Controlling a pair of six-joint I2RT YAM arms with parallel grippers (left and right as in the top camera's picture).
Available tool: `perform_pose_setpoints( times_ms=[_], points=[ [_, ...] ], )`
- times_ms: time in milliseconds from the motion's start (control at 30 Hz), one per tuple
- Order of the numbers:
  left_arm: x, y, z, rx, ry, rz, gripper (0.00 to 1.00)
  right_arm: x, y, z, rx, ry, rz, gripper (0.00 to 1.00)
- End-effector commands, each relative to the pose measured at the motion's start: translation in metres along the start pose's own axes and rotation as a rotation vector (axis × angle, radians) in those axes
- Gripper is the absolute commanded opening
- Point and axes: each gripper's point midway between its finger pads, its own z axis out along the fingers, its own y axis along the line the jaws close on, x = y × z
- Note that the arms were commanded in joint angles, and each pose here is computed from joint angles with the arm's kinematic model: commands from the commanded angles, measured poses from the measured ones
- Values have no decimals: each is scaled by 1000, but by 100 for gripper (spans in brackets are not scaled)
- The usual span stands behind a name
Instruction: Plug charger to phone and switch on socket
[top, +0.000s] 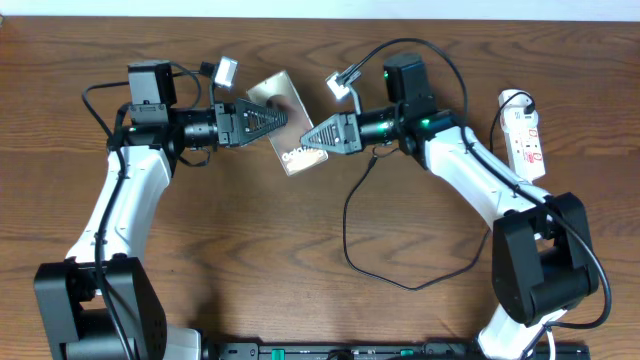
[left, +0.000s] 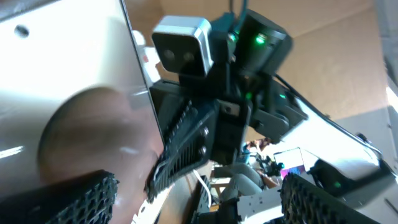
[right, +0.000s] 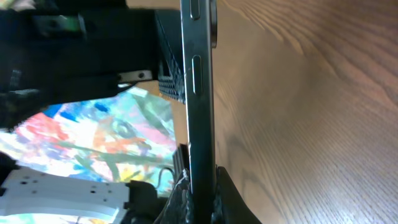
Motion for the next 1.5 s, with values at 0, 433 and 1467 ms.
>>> perform_pose_setpoints(
  times_ms=[0, 433, 1467],
  points=[
    [-4, -26, -11, 69, 0, 16, 84, -14, 13, -24, -78, -20, 20, 1],
    [-19, 4, -15, -116, -86, -4, 83, -16, 31, -31, -170, 10, 60, 1],
    [-42, -41, -14, 34, -71, 66, 54, -52, 52, 0, -124, -120, 9, 1]
  ],
)
